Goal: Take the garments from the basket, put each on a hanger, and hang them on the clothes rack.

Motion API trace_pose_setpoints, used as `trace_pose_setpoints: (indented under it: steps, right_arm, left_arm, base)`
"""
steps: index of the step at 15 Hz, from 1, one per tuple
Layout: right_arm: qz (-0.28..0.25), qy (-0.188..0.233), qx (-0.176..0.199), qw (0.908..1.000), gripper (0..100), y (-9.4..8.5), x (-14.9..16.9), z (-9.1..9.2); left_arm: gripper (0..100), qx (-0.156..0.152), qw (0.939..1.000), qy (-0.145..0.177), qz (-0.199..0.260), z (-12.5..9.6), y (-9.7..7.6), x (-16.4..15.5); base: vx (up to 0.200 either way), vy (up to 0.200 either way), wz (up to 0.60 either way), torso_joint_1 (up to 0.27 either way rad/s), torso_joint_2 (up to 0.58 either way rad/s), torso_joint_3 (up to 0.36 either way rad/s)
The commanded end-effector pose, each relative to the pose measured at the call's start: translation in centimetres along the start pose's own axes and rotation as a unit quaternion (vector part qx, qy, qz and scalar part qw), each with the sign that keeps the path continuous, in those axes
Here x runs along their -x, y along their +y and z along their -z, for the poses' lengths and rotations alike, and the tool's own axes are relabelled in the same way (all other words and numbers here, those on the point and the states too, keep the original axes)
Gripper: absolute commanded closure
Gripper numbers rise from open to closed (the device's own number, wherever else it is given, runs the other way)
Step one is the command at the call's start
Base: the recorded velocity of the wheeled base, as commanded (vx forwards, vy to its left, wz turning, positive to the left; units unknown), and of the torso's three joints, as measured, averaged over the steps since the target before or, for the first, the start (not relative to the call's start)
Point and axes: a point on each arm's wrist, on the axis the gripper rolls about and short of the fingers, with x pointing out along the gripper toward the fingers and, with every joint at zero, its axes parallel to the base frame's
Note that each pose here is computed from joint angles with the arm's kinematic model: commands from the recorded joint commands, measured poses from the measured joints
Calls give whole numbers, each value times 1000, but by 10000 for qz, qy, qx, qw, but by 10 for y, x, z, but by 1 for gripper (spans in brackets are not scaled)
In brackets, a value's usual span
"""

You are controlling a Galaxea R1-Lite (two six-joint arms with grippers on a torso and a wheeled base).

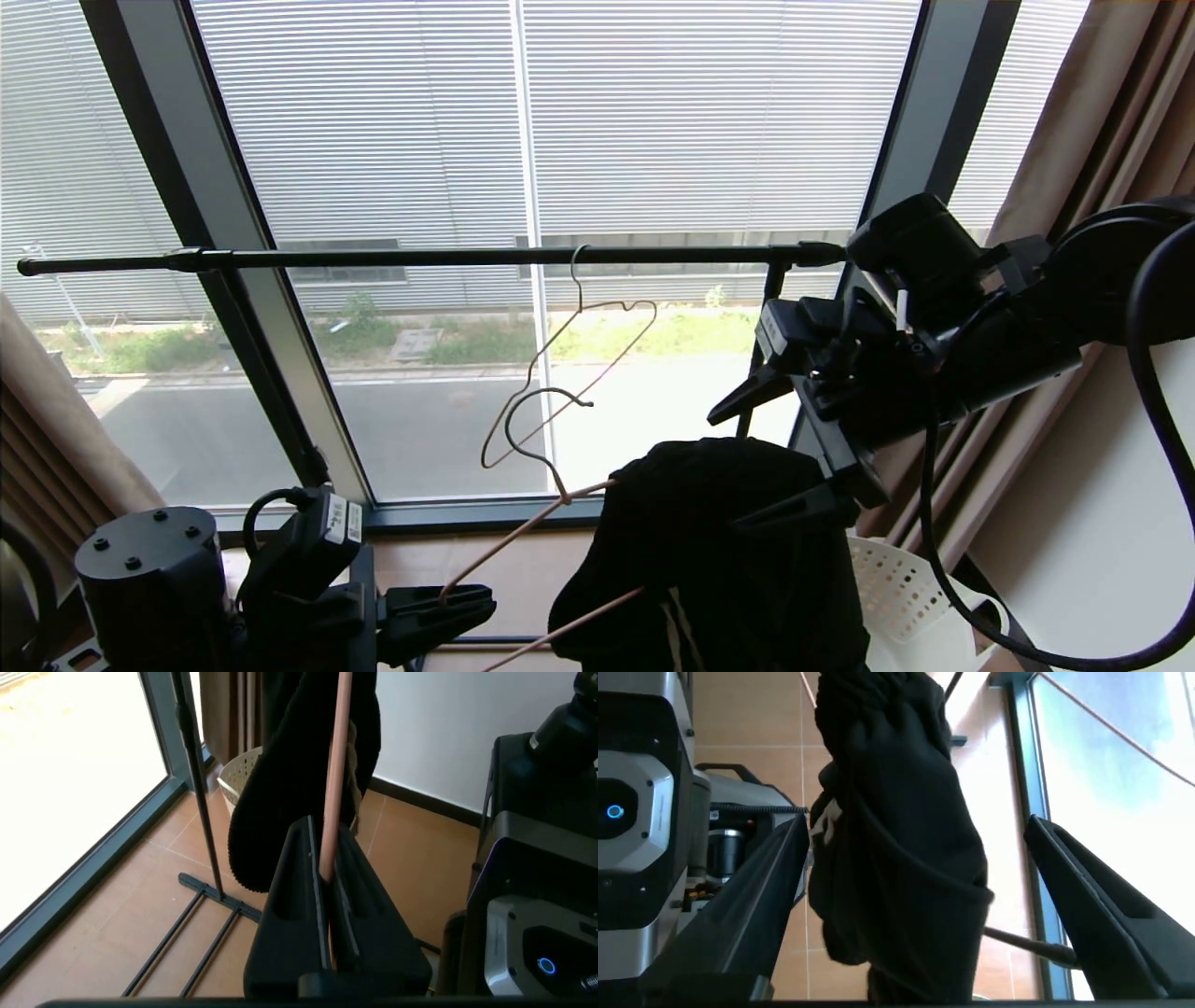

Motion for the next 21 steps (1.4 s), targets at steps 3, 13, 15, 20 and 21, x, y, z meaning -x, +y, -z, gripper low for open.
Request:
trace_pose_setpoints:
  steps: [3, 13, 15, 20, 21]
  right_arm:
    - [-9, 251, -168, 9995, 0, -1, -8, 3]
    - [226, 648, -564, 9960, 0, -11, -45, -19]
    - [236, 673, -601, 9956, 0, -11, -45, -19]
    - [238, 730, -586, 9953, 0, -9, -49, -21]
    - [185, 740, -622, 9951, 0, -7, -55, -22]
  left_arm:
    - [100, -2, 10000, 5, 9, 0, 0, 0]
    - [100, -137, 9998, 9, 114, 0, -3, -3]
    - [100, -137, 9998, 9, 114, 0, -3, -3]
    - [100, -137, 9998, 9, 114, 0, -3, -3]
    - [100, -144, 9998, 4, 120, 0, -4, -3]
  base:
    - [0, 0, 0, 0, 0, 0]
    - [0, 0, 0, 0, 0, 0]
    - [0, 0, 0, 0, 0, 0]
    - [0, 0, 0, 0, 0, 0]
    - [0, 0, 0, 0, 0, 0]
